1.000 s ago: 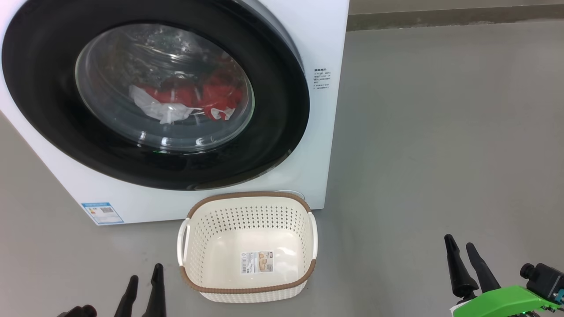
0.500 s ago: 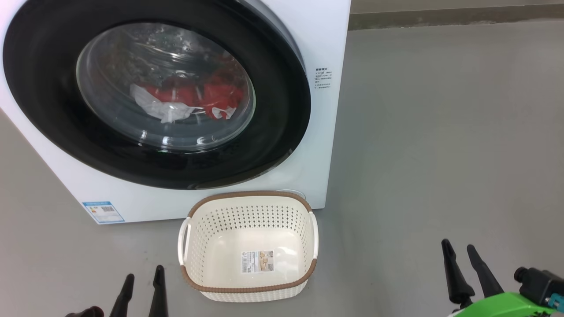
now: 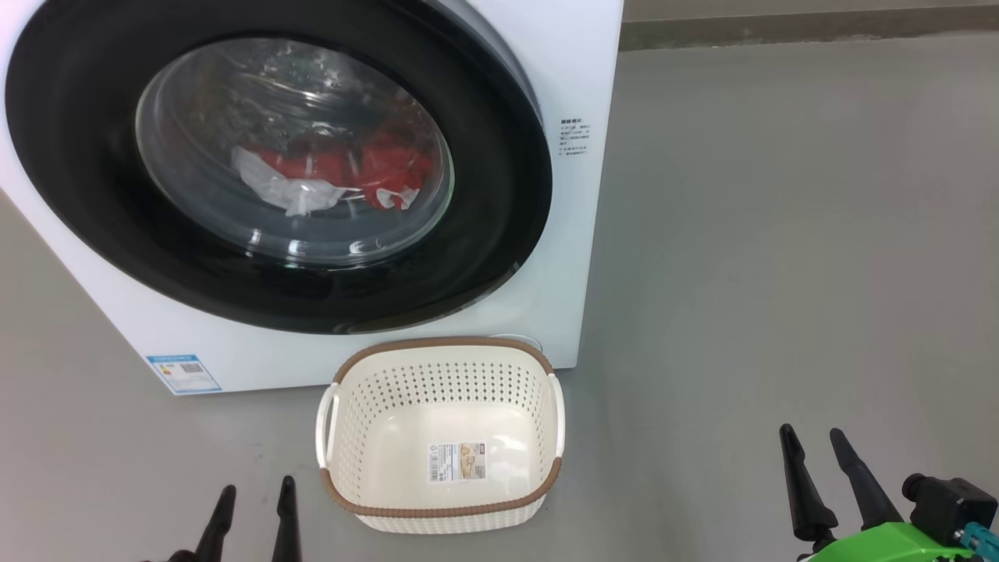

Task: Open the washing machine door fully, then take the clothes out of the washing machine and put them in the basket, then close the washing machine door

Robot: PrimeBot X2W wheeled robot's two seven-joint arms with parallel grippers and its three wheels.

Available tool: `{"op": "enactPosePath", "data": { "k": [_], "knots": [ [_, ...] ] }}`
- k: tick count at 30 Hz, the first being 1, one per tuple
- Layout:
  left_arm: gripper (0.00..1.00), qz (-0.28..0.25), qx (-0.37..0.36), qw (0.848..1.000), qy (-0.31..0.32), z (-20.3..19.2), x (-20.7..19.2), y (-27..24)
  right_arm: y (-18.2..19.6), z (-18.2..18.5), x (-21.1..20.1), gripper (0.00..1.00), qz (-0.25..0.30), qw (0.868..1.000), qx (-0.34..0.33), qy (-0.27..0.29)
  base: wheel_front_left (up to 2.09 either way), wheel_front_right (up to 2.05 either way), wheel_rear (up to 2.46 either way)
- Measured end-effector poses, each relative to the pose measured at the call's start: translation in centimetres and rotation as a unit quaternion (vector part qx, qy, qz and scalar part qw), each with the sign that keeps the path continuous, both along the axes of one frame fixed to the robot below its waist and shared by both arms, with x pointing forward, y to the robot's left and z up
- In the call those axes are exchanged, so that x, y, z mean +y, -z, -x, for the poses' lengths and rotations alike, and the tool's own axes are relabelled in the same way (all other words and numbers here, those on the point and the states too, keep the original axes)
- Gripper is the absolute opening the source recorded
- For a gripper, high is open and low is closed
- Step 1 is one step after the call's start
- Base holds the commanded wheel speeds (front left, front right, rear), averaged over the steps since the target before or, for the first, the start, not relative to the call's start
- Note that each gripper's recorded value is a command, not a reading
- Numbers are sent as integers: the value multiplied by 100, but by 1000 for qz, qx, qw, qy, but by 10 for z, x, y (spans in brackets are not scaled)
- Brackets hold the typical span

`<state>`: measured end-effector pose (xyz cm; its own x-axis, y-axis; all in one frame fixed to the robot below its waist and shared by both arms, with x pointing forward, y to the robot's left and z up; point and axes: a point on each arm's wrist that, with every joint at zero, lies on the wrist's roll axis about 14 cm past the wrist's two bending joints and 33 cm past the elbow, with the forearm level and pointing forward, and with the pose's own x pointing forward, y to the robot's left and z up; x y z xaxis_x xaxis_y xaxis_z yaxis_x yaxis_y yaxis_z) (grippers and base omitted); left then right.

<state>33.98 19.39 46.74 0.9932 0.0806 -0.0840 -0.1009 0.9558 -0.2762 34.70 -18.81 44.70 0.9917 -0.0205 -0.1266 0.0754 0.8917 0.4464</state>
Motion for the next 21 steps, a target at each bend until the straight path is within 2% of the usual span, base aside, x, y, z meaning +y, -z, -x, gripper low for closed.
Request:
{"op": "enactPosePath", "data": {
  "k": [10, 21],
  "knots": [
    [100, -29, -11, 1000, 5, 0, 4, -2, 3, 5, -2, 100, 40, 999, 0, -5, 0, 0, 0],
    [100, -83, -21, 996, 25, -2, -1, -5, 5, 10, -6, 100, 91, 996, -3, -10, 0, 0, 0]
  ]
}}
